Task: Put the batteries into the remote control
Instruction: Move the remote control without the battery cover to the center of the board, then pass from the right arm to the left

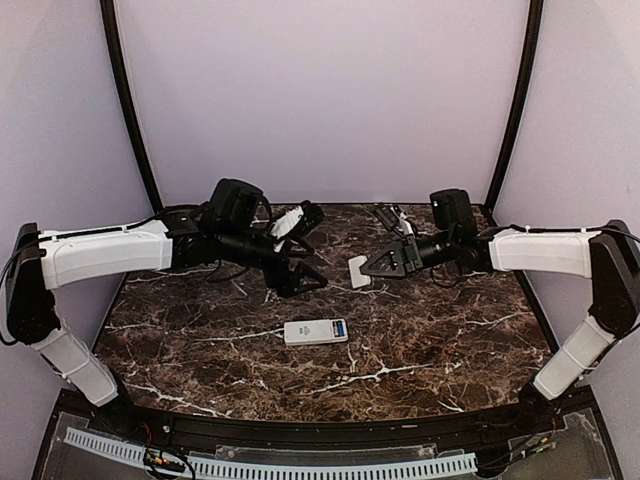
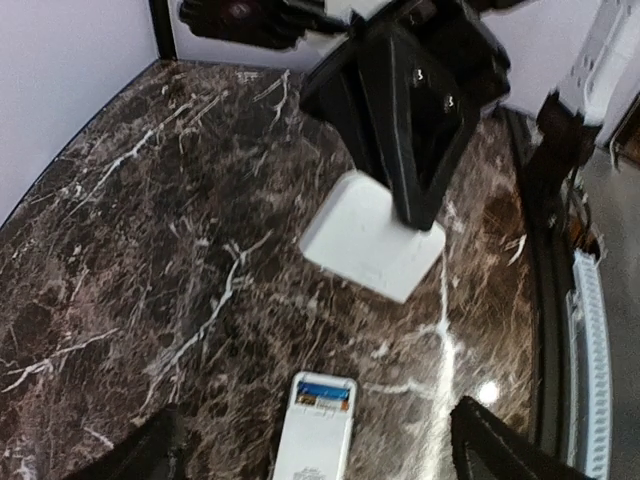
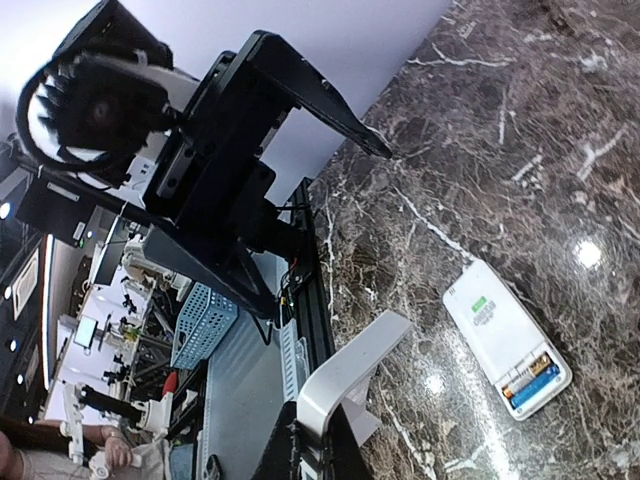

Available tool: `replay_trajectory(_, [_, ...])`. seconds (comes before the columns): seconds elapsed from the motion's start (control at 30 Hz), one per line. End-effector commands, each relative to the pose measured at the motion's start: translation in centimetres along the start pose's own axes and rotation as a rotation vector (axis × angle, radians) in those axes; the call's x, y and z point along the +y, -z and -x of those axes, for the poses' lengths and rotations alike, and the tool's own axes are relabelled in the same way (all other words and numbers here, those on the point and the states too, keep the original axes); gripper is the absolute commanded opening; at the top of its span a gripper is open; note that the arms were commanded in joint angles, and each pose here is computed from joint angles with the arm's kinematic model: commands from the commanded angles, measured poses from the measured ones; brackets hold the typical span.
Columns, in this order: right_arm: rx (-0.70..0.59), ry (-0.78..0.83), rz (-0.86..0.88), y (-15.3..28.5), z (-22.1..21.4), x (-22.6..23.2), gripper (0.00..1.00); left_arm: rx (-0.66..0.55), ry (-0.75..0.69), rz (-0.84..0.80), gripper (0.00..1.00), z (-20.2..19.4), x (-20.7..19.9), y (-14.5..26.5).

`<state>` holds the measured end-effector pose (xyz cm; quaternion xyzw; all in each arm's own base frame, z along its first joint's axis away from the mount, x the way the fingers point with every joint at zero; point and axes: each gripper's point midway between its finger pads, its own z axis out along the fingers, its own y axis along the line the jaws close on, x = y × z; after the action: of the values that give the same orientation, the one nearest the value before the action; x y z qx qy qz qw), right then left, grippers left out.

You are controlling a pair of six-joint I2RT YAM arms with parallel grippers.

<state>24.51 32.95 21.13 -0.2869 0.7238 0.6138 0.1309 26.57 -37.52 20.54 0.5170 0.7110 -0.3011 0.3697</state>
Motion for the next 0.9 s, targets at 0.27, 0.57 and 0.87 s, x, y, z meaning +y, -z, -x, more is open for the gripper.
replay_trajectory(0.27, [-0.058,0.559,0.246,1.2,3.7,11.7,0.00,-0.333,0.109,-0.373,0.44,11.3,-5.7,4.9])
replay_trajectory(0.57, [-0.053,0.643,0.325,1.1,3.5,14.1,0.00,-0.350,0.106,-0.479,0.34,12.1,-6.9,5.4])
replay_trajectory(0.87, [-0.032,0.658,0.358,0.4,3.5,14.9,0.00,-0.376,0.082,-0.506,0.31,12.7,-7.1,5.4])
